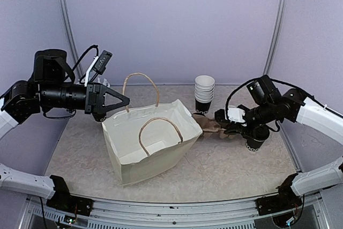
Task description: Pack the takeout coffee
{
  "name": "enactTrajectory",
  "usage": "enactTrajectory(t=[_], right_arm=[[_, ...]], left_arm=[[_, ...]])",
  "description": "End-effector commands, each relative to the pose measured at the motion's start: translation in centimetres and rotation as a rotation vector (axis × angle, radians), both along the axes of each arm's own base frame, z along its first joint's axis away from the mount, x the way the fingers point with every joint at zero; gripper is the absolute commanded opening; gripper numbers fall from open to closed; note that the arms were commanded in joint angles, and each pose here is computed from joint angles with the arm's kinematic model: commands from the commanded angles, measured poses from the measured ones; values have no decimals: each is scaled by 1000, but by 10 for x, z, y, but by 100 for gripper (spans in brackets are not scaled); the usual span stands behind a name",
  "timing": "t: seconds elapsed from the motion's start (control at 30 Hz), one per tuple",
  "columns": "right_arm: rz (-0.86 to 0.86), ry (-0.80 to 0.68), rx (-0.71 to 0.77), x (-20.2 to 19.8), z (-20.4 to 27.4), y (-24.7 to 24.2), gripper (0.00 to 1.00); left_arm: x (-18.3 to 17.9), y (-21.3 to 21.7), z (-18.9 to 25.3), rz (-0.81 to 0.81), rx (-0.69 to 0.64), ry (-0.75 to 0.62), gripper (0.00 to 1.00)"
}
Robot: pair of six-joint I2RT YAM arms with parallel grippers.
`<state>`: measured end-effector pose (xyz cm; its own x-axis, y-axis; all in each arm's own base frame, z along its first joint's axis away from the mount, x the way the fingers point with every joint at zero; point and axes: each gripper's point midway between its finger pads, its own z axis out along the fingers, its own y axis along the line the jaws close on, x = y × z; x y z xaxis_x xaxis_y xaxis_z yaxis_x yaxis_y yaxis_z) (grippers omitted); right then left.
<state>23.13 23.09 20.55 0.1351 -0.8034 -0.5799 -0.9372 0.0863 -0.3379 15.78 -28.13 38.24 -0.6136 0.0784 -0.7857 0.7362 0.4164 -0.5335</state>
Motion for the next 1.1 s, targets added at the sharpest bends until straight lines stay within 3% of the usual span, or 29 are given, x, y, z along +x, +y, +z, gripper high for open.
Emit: enactTrajectory(t=[0.0, 0.17, 0.3, 0.5, 0.6, 0.77, 0.83, 0.97, 1.07], right_arm=[[128, 96, -66, -42, -34, -14, 0], [110, 62, -156, -41, -69, -26, 0], [71, 42, -221, -33, -95, -34, 0], [123, 91, -218, -50, -109, -24, 1], [204, 187, -183, -72, -104, -16, 25], [285, 242, -131, -86, -74, -6, 44], [288, 266, -128, -85, -72, -2, 45], [283, 361, -173, -81, -93, 4, 34], [302, 405, -166, -81, -102, 11, 33]], left_arm=[[-12, -18, -9, -140, -11, -9, 0], [1, -18, -41, -145, 47, 9, 0], [27, -1, -54, -56, 93, -19, 0], [56, 25, -60, 38, 167, -59, 16], [59, 24, -60, 28, 184, -68, 32], [59, 24, -54, 1, 213, -112, 50], [57, 26, -49, -8, 221, -143, 53], [53, 28, -39, -16, 212, -185, 56], [52, 29, -38, -16, 214, -191, 56]])
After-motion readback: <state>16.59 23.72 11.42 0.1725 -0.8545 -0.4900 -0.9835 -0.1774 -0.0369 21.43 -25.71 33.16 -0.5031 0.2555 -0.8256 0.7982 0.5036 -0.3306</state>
